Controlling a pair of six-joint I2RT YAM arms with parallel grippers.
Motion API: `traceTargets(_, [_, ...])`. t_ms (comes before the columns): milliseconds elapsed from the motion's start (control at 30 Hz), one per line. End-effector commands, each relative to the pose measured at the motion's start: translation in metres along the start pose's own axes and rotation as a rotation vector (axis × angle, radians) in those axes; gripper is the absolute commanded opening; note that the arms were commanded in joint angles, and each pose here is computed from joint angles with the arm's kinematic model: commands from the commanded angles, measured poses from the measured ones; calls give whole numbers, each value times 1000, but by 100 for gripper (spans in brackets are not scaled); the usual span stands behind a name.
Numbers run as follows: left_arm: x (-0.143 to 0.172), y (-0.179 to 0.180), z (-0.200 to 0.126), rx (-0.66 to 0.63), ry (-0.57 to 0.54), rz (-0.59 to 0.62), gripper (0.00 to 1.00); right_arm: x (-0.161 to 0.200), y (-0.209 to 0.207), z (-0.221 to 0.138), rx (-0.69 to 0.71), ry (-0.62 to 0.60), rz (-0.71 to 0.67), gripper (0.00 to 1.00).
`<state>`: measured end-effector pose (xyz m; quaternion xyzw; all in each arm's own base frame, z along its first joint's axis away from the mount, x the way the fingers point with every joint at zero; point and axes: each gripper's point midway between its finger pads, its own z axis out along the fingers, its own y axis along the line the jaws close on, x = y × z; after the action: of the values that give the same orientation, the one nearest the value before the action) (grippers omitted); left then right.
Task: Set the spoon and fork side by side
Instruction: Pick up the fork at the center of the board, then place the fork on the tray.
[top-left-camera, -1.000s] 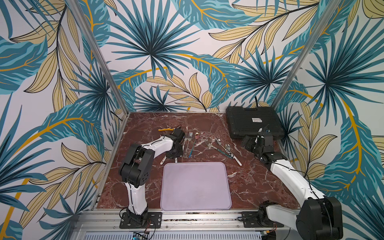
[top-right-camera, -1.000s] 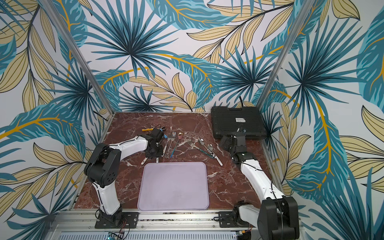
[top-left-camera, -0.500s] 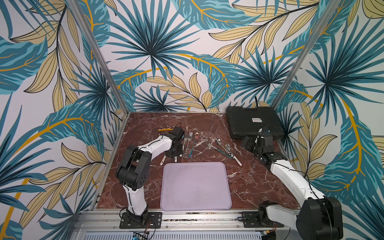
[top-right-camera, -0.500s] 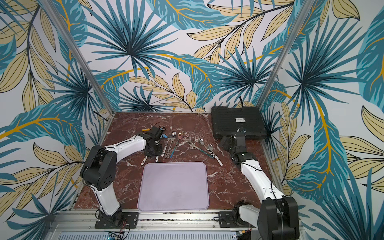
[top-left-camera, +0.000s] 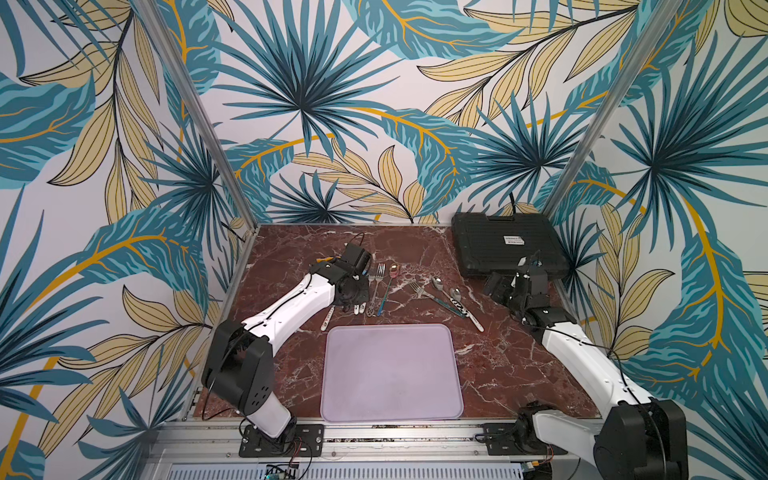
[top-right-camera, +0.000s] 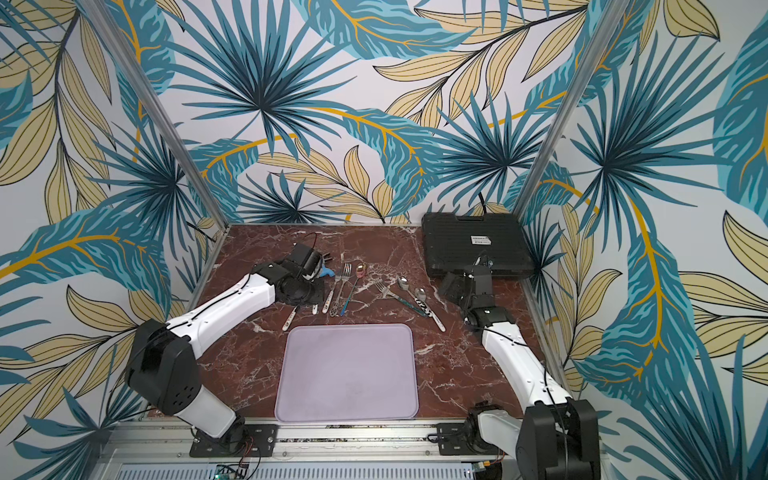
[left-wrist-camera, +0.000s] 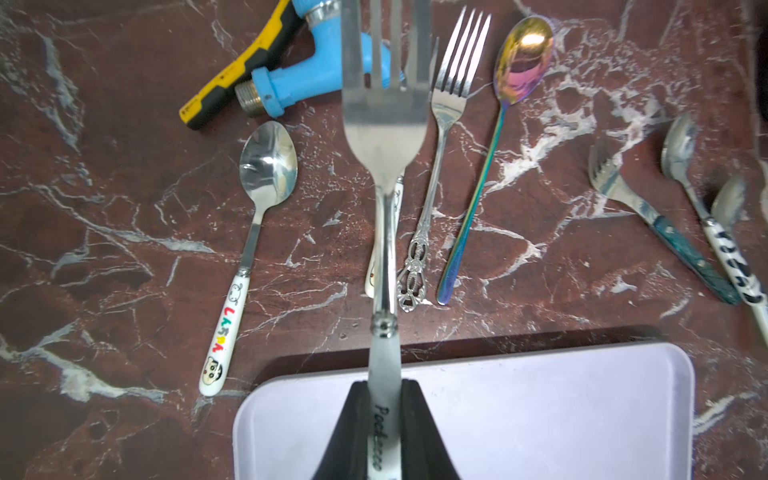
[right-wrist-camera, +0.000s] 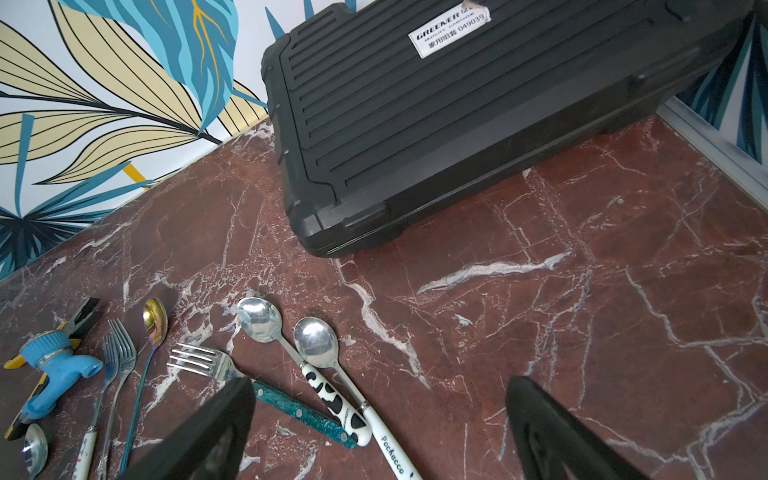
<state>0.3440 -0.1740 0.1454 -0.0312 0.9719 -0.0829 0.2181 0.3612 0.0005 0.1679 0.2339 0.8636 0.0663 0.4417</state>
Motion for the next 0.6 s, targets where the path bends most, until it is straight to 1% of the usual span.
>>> traceTargets(0, [16, 3, -17, -9, -2, 12, 0, 5, -7, -1, 19, 2, -2, 99])
traceTargets(133, [41, 5, -25, 1, 11, 10, 0, 8, -9, -1, 25, 3, -2, 99])
traceTargets(233, [56, 15, -30, -37, 2, 15, 0, 10, -10, 0, 27, 5, 3, 99])
traceTargets(567, [133, 45, -23, -72, 71, -9, 0, 11, -12, -4, 25, -4, 8, 100])
